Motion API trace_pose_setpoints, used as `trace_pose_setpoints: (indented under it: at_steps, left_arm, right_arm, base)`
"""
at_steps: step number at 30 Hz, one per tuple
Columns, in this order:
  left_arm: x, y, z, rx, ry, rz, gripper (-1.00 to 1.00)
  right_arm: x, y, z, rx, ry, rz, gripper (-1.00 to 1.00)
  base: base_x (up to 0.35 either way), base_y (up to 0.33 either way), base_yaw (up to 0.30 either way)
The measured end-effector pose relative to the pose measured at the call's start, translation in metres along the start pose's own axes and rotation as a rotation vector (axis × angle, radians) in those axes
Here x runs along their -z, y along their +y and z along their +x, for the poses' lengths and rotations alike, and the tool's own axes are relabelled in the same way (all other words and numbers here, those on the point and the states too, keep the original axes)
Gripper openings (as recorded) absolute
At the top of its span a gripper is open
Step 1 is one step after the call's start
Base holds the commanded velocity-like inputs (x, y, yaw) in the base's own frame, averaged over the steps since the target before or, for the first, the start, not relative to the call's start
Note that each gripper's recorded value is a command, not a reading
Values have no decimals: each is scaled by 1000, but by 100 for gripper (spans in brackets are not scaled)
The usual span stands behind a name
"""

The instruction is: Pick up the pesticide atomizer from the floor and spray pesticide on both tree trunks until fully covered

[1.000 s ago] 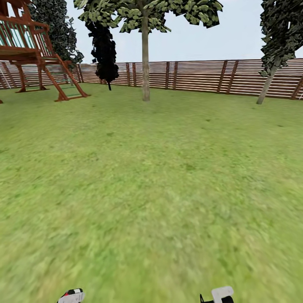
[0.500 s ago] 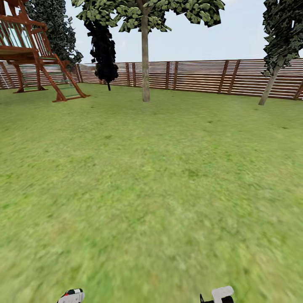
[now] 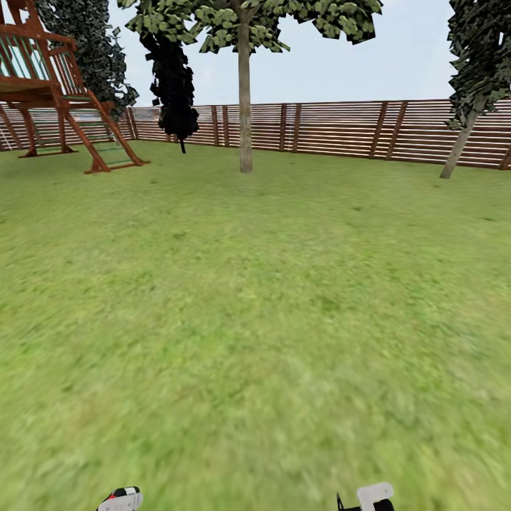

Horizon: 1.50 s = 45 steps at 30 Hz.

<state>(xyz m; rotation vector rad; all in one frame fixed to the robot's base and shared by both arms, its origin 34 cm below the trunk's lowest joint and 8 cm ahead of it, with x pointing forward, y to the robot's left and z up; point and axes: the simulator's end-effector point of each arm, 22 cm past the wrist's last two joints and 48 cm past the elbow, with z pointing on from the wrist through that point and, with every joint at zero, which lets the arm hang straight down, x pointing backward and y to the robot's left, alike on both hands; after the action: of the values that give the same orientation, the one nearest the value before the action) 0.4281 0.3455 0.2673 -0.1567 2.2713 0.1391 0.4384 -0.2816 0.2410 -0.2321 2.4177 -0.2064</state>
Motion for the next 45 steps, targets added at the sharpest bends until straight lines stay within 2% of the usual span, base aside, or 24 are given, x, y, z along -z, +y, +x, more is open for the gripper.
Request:
trace_pose_setpoints:
  at_steps: [45]
  left_arm:
    - [0, 0, 0, 0, 0, 0, -100]
  right_arm:
    - [0, 0, 0, 0, 1, 0, 100]
  base:
    - [338, 0, 0]
